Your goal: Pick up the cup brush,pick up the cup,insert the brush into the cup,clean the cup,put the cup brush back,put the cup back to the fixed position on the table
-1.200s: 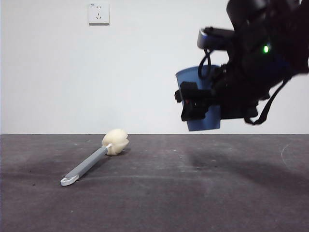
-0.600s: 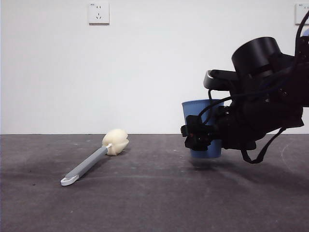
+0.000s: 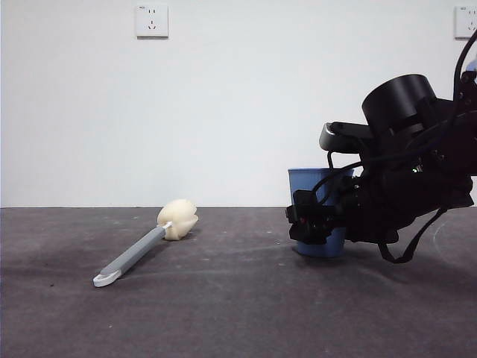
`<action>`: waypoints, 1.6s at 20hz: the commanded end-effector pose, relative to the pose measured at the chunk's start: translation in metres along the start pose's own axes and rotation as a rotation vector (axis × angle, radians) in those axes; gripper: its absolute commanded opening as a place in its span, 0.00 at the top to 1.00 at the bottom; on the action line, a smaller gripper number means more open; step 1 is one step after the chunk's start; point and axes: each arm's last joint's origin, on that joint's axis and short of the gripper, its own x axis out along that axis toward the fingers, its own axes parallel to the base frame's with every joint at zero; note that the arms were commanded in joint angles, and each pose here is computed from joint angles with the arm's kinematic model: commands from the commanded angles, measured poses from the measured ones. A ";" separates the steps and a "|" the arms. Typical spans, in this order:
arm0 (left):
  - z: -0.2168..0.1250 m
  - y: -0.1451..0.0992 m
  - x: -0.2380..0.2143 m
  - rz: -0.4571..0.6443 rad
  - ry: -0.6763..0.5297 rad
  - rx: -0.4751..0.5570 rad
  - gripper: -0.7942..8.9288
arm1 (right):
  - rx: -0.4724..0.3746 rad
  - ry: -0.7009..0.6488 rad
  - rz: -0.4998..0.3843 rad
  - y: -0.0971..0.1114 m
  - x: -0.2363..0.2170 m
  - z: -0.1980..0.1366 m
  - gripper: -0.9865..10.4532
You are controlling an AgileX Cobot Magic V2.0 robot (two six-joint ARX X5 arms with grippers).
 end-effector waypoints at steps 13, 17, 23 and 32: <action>-0.004 0.001 0.001 0.011 0.033 0.010 0.43 | 0.044 0.272 0.045 0.006 -0.009 -0.027 0.52; -0.003 0.001 0.001 0.012 0.030 0.010 0.43 | 0.044 0.257 0.046 0.006 -0.023 -0.007 0.52; -0.004 0.001 0.001 0.011 0.035 0.009 0.43 | 0.076 0.466 0.091 0.006 -0.080 0.018 0.52; -0.007 0.000 0.001 -0.045 0.074 0.068 0.44 | 0.098 0.297 0.250 0.004 -0.220 0.082 0.53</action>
